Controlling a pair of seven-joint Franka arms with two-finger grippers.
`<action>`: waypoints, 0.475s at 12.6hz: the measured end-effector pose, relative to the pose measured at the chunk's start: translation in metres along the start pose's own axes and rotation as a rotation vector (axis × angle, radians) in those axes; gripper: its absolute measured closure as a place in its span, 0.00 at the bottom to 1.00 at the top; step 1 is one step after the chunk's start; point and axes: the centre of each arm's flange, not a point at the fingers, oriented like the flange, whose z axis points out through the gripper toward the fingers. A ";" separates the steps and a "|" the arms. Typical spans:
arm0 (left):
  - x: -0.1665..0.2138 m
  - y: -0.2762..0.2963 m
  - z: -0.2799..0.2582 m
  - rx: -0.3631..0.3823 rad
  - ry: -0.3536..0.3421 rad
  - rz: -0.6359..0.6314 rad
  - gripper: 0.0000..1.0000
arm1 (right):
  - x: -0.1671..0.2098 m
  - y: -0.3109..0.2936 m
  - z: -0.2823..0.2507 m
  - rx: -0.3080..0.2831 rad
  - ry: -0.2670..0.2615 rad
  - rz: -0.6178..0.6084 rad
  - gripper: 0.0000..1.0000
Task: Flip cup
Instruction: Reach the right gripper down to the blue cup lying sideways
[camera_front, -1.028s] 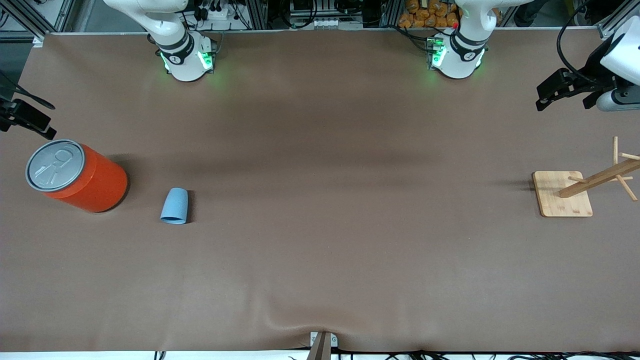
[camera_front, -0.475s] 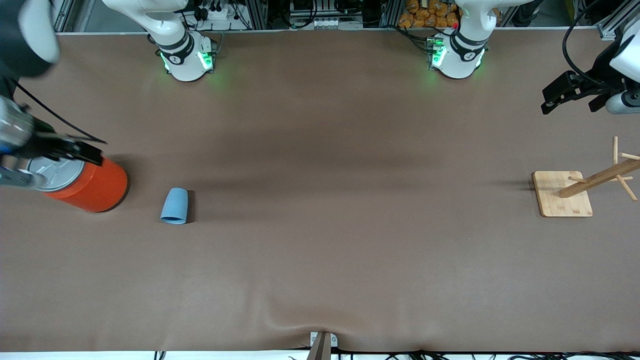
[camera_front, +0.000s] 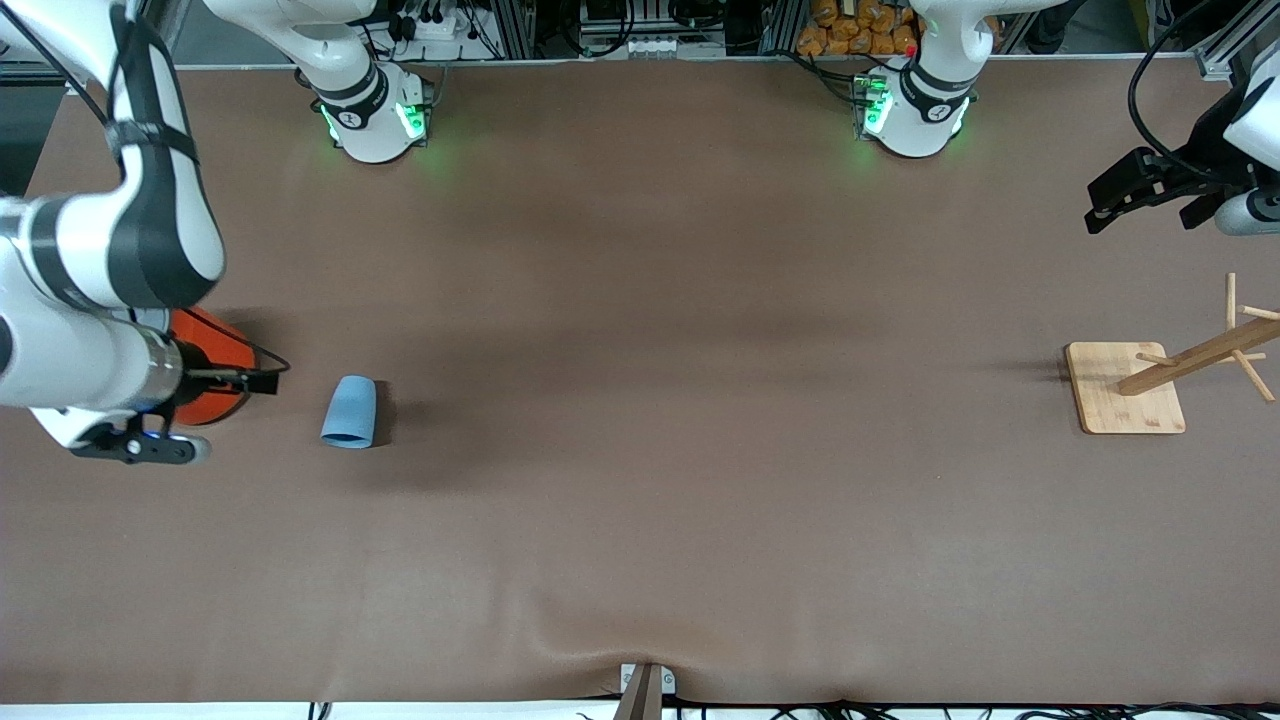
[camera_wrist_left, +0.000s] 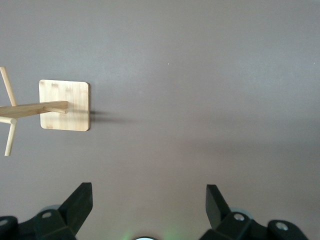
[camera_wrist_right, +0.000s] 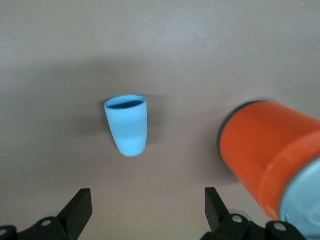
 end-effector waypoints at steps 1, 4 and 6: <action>0.000 0.000 0.001 0.000 -0.002 0.001 0.00 | 0.005 -0.004 0.022 0.034 0.010 0.001 0.00; 0.003 0.000 0.004 0.000 -0.009 0.003 0.00 | 0.008 -0.006 0.095 0.116 0.047 -0.017 0.00; 0.003 0.000 0.005 0.000 -0.010 0.003 0.00 | 0.000 -0.009 0.141 0.121 0.068 -0.026 0.00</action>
